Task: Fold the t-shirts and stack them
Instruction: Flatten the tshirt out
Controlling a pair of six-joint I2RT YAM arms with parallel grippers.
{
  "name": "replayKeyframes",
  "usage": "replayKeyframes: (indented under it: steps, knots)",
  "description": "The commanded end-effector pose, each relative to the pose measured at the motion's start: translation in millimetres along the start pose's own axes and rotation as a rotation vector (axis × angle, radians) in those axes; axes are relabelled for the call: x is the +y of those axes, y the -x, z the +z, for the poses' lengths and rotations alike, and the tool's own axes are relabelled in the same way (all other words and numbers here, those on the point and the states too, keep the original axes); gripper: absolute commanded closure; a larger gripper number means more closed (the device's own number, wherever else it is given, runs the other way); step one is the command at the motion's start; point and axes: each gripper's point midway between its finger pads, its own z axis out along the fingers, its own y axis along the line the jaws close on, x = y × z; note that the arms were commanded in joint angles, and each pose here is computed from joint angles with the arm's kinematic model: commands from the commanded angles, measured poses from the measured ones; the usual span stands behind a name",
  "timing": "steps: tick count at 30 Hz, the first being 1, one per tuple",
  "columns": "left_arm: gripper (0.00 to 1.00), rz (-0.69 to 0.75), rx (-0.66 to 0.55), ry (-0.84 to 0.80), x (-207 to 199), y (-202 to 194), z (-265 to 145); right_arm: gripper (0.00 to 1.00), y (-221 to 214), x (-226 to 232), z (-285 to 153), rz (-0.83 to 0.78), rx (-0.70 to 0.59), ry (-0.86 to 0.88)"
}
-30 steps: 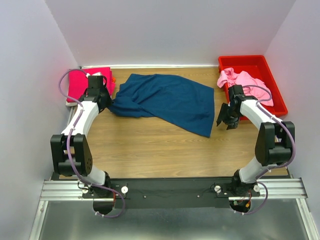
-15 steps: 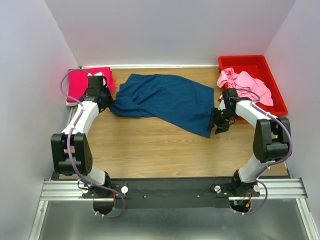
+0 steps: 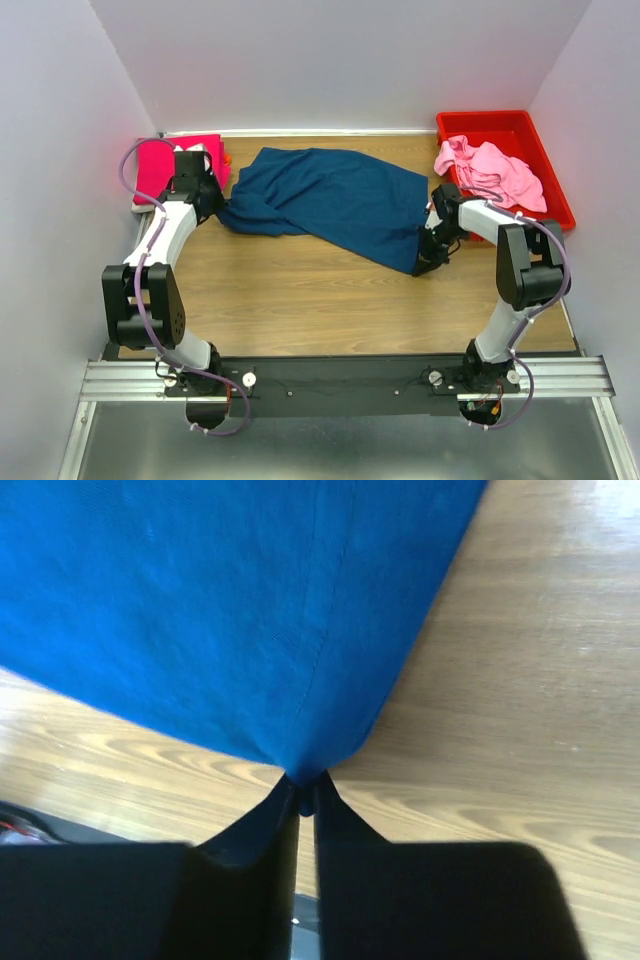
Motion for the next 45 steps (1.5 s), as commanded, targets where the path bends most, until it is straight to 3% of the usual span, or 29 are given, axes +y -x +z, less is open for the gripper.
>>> replayKeyframes:
  steps: [1, 6, 10, 13, 14, 23, 27, 30, 34, 41, 45]
  knots:
    - [1.00, 0.019, -0.080, -0.008, 0.1, 29.4, -5.0, 1.00, 19.9, 7.3, -9.5, 0.001, -0.036, -0.008]
    - [1.00, 0.051, -0.194, -0.031, -9.5, 73.2, -19.2, 1.00, 82.5, 20.7, -67.6, 0.009, -0.220, -0.052]
    - [1.00, 0.079, -0.323, -0.013, -14.5, 118.8, -38.5, 1.00, 144.5, 36.9, -142.3, 0.022, -0.412, -0.026]
    - [1.00, 0.079, -0.418, -0.007, -20.2, 153.2, -56.2, 1.00, 169.6, 37.3, -179.3, 0.041, -0.476, -0.011]
    - [1.00, 0.075, -0.437, -0.004, -20.7, 160.9, -59.1, 1.00, 167.0, 34.6, -173.0, 0.049, -0.448, -0.019]
    - [1.00, 0.015, -0.614, -0.023, -35.9, 230.2, -100.4, 0.99, 205.3, 59.3, -242.8, 0.035, -0.623, 0.075]
    - [1.00, 0.017, -0.682, -0.059, -46.5, 252.2, -119.6, 1.00, 222.4, 63.9, -296.1, 0.010, -0.813, 0.099]
    - [1.00, 0.014, -0.808, -0.116, -60.3, 280.8, -161.5, 1.00, 229.9, 72.8, -346.9, -0.027, -0.997, 0.097]
    - [1.00, 0.021, -1.033, -0.201, -77.6, 313.7, -247.2, 1.00, 223.8, 84.7, -415.6, -0.075, -1.224, 0.099]
    - [1.00, 0.012, -1.294, -0.288, -82.4, 311.8, -371.9, 1.00, 180.4, 102.5, -526.3, -0.191, -1.589, 0.087]
    - [1.00, -0.023, -1.435, -0.290, -71.4, 297.4, -438.2, 0.99, 151.7, 108.4, -566.0, -0.228, -1.722, 0.085]
